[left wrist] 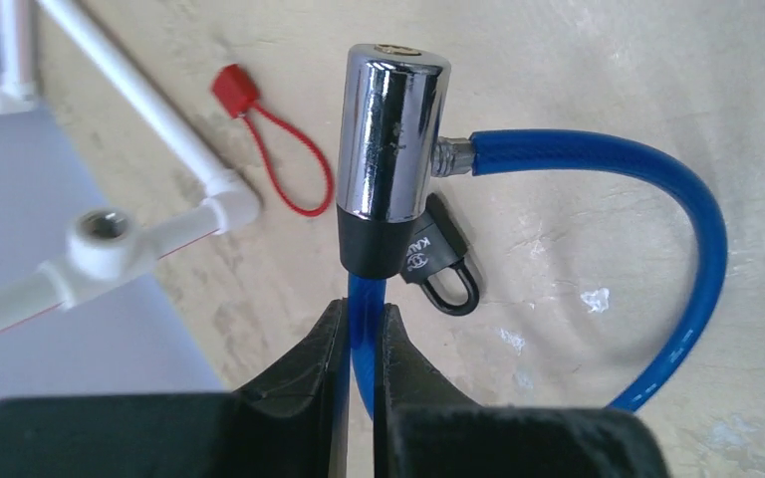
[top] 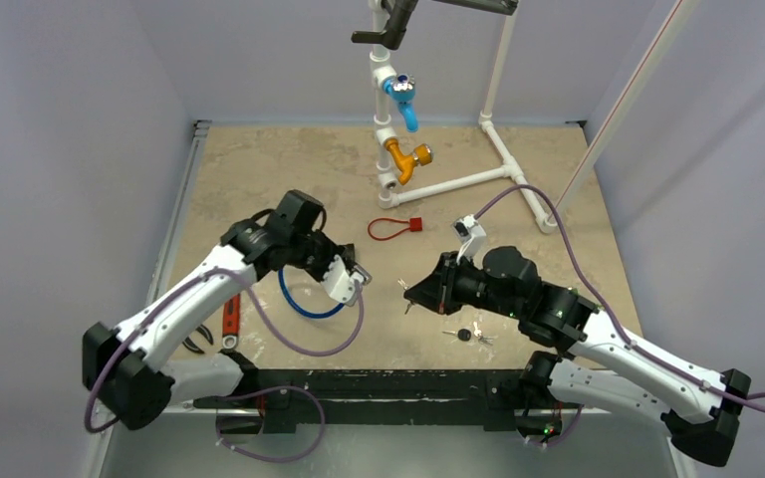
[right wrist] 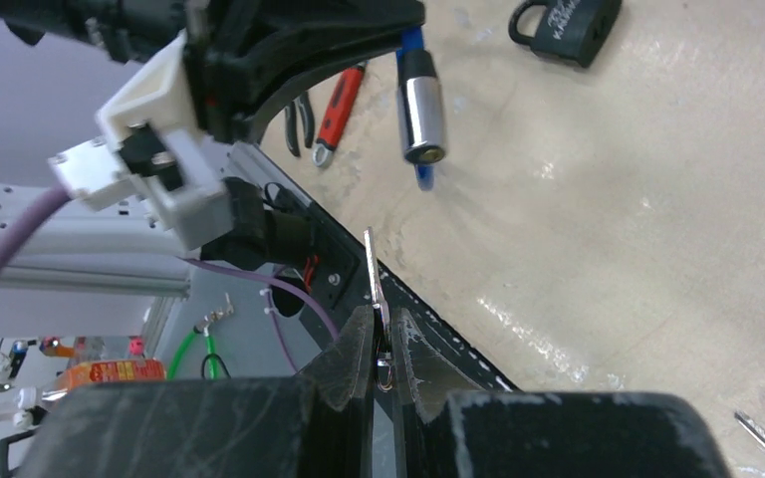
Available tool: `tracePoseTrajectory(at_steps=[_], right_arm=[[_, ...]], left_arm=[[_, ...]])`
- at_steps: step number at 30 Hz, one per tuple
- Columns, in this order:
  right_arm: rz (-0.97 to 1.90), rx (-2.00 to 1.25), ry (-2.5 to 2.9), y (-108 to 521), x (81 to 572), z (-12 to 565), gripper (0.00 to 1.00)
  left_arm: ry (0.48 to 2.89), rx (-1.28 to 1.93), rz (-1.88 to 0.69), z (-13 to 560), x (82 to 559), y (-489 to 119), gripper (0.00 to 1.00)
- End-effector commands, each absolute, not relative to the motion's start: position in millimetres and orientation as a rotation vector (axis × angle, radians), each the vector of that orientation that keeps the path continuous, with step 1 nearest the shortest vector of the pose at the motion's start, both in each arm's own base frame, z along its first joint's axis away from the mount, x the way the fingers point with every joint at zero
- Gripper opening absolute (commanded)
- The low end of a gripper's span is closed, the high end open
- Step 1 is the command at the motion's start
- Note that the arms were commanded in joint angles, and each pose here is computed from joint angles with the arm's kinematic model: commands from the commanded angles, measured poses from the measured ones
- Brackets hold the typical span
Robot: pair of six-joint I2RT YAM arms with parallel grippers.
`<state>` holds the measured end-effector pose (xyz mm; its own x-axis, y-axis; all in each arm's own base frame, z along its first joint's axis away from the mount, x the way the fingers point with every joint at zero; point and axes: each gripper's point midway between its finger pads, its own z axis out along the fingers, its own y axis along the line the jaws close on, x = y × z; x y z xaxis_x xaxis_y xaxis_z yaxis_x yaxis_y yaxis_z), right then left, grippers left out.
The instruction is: Unlock with the key
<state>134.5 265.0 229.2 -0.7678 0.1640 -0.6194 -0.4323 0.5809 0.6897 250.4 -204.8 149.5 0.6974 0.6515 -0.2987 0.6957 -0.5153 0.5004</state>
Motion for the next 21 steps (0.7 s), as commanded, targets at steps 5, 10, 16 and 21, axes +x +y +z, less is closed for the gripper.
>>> tracePoseTrajectory(at_steps=[5, 10, 16, 21], right_arm=[[1.194, -0.362, 2.079, 275.1, 134.6, 276.4, 0.00], [1.118, -0.516, 2.122, 282.7, 135.8, 271.2, 0.00], [1.146, -0.649, 2.115, 294.2, 128.6, 275.1, 0.00], [1.151, -0.747, 2.137, 301.3, 120.7, 270.6, 0.00]], left_arm=[[1.155, 2.001, -0.158, 211.5, 210.1, -192.1, 0.00], [1.275, 1.866, -0.166, 219.9, 206.1, -184.4, 0.00], [1.264, 1.745, -0.115, 228.2, 207.9, -179.3, 0.00], [1.215, 1.705, -0.075, 230.4, 209.3, -177.6, 0.00]])
